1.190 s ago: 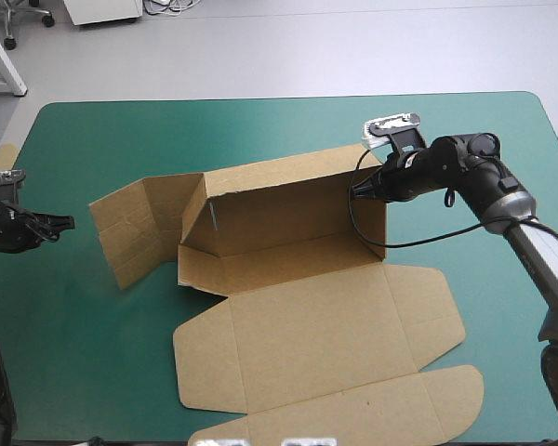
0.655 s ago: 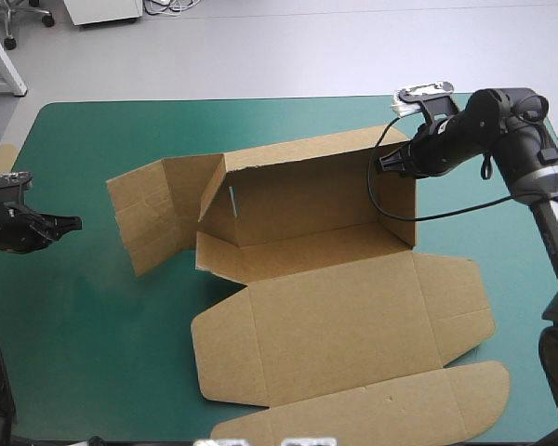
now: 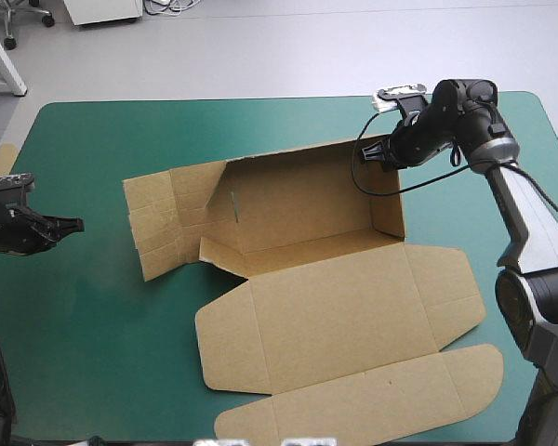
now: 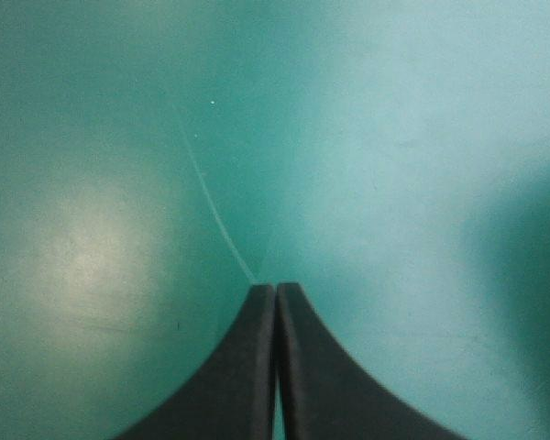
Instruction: Fold the box
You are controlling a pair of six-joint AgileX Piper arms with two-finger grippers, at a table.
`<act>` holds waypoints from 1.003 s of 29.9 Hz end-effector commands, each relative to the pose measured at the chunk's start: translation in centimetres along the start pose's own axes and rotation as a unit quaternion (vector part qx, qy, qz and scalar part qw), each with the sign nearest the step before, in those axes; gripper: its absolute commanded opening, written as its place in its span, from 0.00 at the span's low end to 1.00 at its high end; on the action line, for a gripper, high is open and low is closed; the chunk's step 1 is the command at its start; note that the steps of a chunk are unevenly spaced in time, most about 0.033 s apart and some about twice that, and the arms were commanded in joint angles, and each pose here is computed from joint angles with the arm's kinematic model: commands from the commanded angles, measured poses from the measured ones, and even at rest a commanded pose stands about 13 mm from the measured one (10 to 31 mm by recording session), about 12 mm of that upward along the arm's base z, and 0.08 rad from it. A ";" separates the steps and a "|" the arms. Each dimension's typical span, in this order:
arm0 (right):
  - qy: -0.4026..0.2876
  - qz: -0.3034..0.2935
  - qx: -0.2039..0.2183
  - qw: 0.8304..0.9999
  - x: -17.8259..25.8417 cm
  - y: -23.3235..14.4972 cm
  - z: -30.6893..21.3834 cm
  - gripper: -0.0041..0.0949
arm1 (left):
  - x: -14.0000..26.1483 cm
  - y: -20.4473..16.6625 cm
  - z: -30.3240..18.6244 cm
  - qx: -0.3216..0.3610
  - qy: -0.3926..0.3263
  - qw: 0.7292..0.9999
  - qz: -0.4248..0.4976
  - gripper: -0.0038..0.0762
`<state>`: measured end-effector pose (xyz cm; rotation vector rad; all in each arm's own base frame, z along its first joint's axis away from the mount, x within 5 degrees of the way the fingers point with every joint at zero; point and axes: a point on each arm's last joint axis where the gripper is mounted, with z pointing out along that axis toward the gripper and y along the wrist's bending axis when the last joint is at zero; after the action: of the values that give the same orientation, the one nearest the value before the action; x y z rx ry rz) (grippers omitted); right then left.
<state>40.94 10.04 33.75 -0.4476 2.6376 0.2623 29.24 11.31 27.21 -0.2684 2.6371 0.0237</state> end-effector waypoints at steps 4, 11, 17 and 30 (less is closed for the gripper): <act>-0.055 0.004 0.002 0.999 -0.9 -0.1 -1.1 0.03 | -1.1 -0.1 -1.8 -0.003 -0.046 0.999 -0.004 0.04; -0.078 0.001 0.005 0.997 -1.3 -0.1 -1.2 0.06 | -1.1 -0.1 -1.8 -0.003 -0.045 0.999 -0.003 0.04; -0.087 0.008 0.006 0.996 -1.5 -0.2 -1.2 0.38 | -1.1 -0.1 -1.8 -0.002 -0.046 0.999 -0.004 0.04; -0.116 0.001 0.010 0.993 -1.7 0.1 -2.9 0.51 | -1.1 -0.1 -1.8 -0.002 -0.048 0.999 0.002 0.04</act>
<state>42.59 10.41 32.61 -0.3889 2.5559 0.2794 29.22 11.24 27.19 -0.2581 2.6422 0.0160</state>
